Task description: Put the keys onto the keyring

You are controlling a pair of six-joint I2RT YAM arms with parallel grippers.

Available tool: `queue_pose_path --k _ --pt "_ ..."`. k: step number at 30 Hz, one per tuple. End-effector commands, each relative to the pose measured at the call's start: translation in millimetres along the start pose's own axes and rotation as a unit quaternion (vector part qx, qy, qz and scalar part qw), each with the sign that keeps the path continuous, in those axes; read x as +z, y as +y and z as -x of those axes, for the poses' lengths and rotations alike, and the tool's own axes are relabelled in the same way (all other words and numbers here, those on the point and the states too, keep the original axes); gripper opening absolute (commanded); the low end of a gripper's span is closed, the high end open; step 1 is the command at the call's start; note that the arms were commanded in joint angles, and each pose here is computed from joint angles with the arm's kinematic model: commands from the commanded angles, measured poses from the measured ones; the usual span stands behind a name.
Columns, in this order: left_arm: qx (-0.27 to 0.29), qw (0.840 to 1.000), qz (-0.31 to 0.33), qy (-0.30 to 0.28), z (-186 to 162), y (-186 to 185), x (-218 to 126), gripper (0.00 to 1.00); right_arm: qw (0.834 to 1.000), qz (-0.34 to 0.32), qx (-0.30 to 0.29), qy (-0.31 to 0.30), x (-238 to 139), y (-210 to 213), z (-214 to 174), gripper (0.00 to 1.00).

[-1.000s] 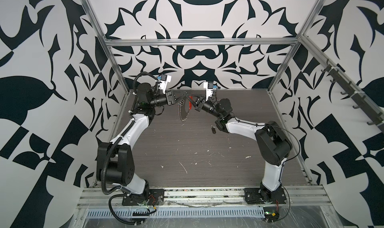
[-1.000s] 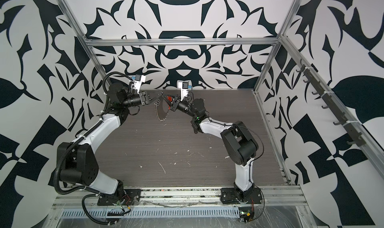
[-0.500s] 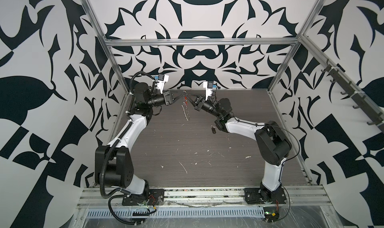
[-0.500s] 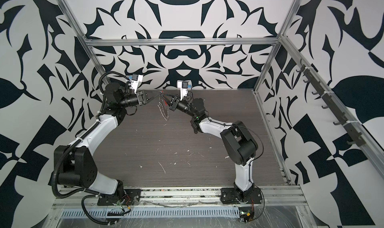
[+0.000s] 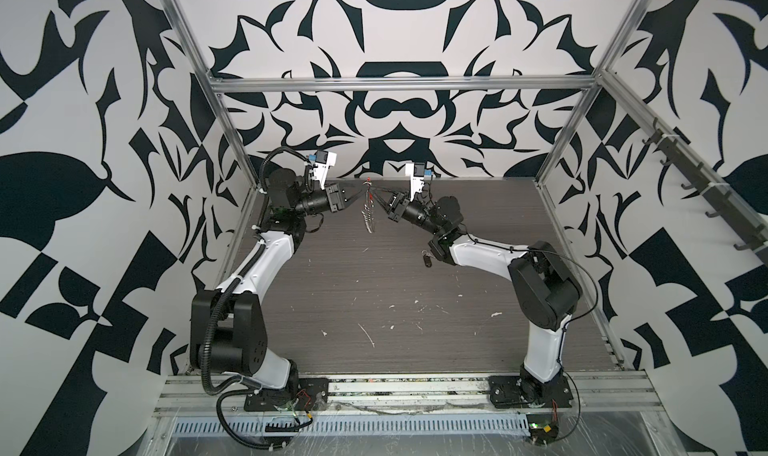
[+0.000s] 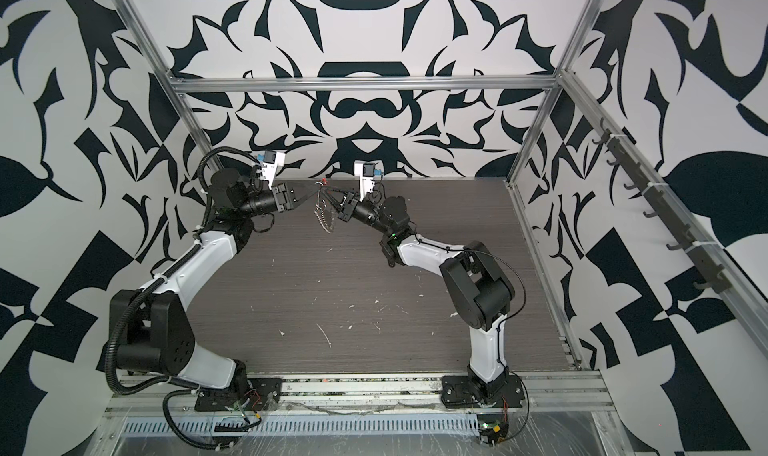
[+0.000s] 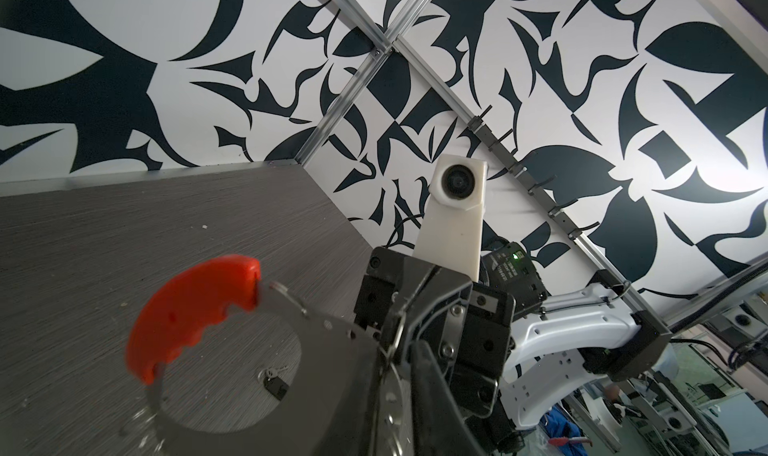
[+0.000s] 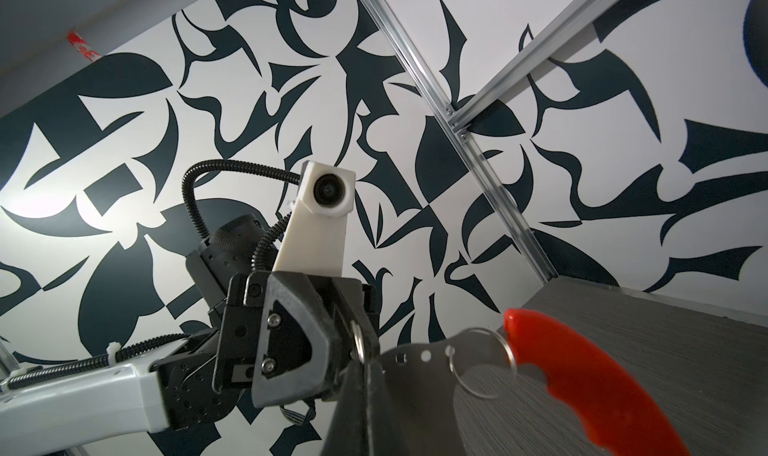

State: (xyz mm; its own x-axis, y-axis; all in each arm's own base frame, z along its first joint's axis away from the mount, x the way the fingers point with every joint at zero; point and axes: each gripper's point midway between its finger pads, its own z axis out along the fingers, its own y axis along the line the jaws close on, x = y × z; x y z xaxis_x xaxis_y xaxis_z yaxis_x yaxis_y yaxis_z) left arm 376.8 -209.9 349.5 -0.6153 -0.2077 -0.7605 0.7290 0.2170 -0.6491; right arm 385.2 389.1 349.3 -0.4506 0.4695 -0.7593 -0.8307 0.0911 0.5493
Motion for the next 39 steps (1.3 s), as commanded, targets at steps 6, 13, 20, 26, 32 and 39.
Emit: queue_pose_path --k 6,13,20,26,32,39 --pt "0.028 0.999 -0.021 0.004 -3 -9 0 0.0 0.998 0.041 -0.03 -0.035 7 31 26 0.0" --pt "0.071 0.997 0.015 -0.017 -6 -9 -6 0.0 0.999 0.022 -0.034 -0.02 4 25 19 0.0" --pt "0.095 0.982 0.16 -0.026 -23 17 -17 0.0 0.994 -0.103 -0.038 0.011 -41 -21 16 0.22" --pt "0.014 0.976 0.215 0.035 -48 40 -20 0.0 0.942 -0.321 -0.078 0.057 -130 -75 12 0.44" --pt "-0.01 0.975 0.197 0.101 -84 38 4 0.0 0.843 -0.516 -0.084 0.122 -224 -112 -3 0.59" --pt "0.01 0.973 0.206 0.103 -101 32 12 0.0 0.8 -0.576 -0.063 0.155 -264 -127 -23 0.59"
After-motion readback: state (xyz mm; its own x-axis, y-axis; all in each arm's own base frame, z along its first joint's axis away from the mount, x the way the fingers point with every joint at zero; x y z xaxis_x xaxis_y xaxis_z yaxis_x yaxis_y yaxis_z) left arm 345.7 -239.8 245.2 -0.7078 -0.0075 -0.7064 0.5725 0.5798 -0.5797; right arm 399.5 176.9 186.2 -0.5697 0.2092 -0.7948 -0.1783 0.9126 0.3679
